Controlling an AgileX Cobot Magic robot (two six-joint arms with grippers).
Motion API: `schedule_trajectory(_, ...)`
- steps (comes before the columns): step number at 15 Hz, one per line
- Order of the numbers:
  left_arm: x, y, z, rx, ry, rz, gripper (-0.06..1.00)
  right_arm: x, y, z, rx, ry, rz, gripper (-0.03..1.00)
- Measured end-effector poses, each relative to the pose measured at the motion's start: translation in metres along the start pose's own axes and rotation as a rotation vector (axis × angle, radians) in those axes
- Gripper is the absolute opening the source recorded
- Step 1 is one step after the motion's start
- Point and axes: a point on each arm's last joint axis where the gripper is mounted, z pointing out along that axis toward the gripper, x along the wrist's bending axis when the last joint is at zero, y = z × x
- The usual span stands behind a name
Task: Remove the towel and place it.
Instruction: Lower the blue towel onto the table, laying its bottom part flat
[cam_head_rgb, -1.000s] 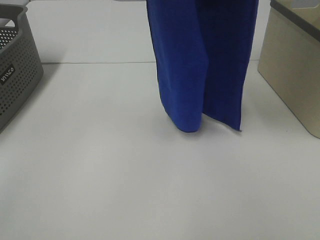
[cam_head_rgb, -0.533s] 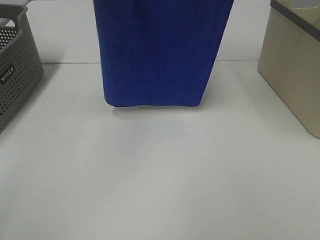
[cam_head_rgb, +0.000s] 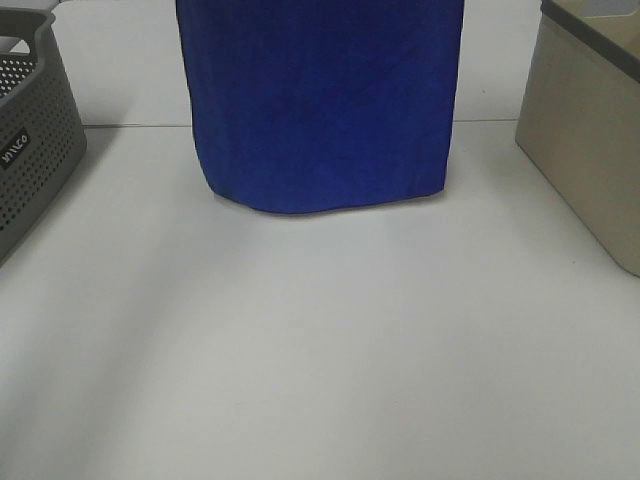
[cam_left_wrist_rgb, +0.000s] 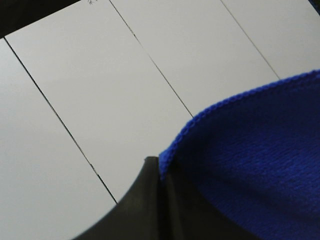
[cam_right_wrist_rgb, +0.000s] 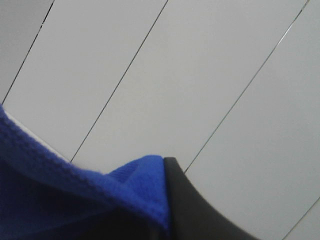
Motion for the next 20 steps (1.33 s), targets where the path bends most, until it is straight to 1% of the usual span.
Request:
schedule_trajectory(2,-0.005,-0.021,0.018,-0.014,0.013,0.011,0.0,0.006,-0.01,0.016,-0.058,-0.036,-0.051,0.02)
schedule_trajectory(4,-0.007,-0.027,0.031,-0.048,0.034,0.018,0.0,0.011,-0.019,0.031,-0.085,-0.053,-0.076,0.02)
schedule_trajectory(6,-0.009,-0.042,0.047,-0.089,0.069,0.054,0.0,0.014,-0.023,0.048,-0.111,-0.071,-0.091,0.02)
schedule_trajectory(7,-0.006,-0.045,0.052,-0.115,0.095,0.068,0.0,0.013,-0.026,0.056,-0.117,-0.081,-0.092,0.02)
schedule_trajectory(8,-0.006,-0.051,0.056,-0.112,0.112,0.073,0.0,0.012,-0.03,0.062,-0.118,-0.089,-0.091,0.02)
schedule_trajectory(11,-0.009,-0.075,0.06,-0.041,0.118,0.075,0.0,0.013,-0.043,0.07,-0.092,-0.086,-0.09,0.02)
schedule_trajectory(15,-0.009,-0.076,0.06,-0.026,0.119,0.075,0.0,0.015,-0.047,0.071,-0.06,-0.065,-0.089,0.02)
schedule_trajectory(16,-0.009,-0.078,0.06,-0.006,0.118,0.073,0.0,0.016,-0.049,0.071,-0.04,-0.052,-0.088,0.02)
schedule_trajectory(18,-0.007,-0.082,0.06,0.063,0.119,0.072,0.0,0.018,-0.052,0.068,0.04,0.0,-0.079,0.02)
schedule_trajectory(20,-0.005,-0.083,0.057,0.182,0.118,0.061,0.0,0.016,-0.046,0.057,0.118,0.055,-0.05,0.02)
